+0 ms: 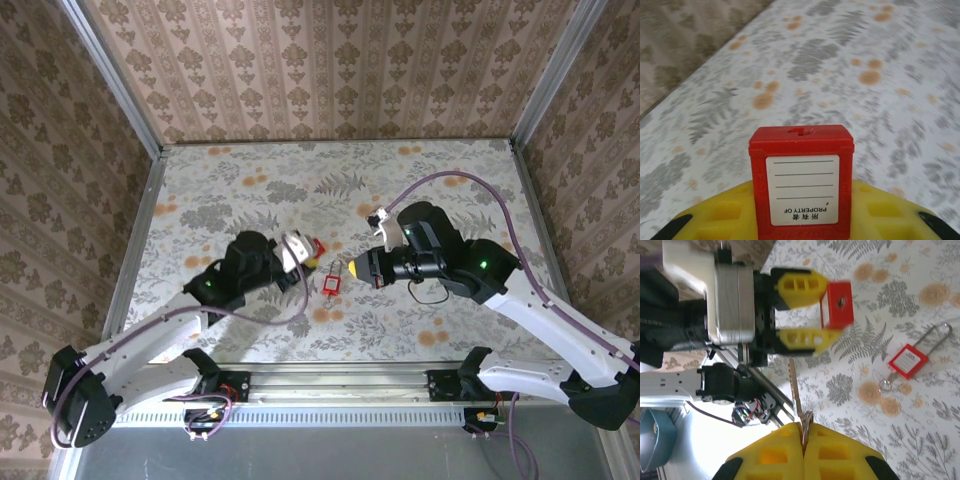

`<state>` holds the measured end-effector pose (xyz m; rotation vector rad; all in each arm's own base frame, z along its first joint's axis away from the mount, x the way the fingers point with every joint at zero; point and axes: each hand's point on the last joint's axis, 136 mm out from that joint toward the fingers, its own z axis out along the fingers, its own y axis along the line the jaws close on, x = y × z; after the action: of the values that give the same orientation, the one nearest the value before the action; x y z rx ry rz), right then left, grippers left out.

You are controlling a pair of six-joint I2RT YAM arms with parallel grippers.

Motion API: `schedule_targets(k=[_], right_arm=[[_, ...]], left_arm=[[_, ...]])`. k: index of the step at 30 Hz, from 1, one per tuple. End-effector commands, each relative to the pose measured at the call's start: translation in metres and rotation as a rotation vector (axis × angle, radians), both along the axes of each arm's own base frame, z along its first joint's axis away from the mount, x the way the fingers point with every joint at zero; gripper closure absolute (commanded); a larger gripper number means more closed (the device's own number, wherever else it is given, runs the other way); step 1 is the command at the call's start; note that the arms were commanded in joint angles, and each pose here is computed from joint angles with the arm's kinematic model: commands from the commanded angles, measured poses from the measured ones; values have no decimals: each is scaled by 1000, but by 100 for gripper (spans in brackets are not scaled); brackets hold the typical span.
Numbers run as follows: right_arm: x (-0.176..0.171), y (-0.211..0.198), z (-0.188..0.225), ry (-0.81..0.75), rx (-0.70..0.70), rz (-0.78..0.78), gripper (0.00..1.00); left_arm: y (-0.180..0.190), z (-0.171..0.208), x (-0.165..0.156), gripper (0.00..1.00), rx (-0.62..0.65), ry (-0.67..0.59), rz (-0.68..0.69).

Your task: Unlock with the key

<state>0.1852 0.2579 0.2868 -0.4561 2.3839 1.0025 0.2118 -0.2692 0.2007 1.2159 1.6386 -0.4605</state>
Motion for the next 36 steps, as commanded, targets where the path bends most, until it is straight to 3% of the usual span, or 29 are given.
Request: schedule_targets(k=[1, 6, 14, 24, 29, 36], right_arm=[[-10, -14, -14, 3, -79, 2, 100], [-18, -14, -29, 15, -95, 44, 100], [-19, -20, -61, 13, -126, 52, 100], [-36, -15, -82, 29, -38, 114, 100], [-42, 2, -75, 21, 80, 180, 100], [-40, 17, -79, 33, 152, 210, 100]], left_arm=[[-7, 28, -10, 90, -26, -196, -81], [-26, 26, -38, 97, 61, -327, -247], [-35, 15, -60, 100, 286, -345, -414], [-16, 25, -72, 100, 402, -397, -485], [-10, 17, -71, 100, 455, -382, -487], [-9, 13, -77, 100, 462, -376, -502]])
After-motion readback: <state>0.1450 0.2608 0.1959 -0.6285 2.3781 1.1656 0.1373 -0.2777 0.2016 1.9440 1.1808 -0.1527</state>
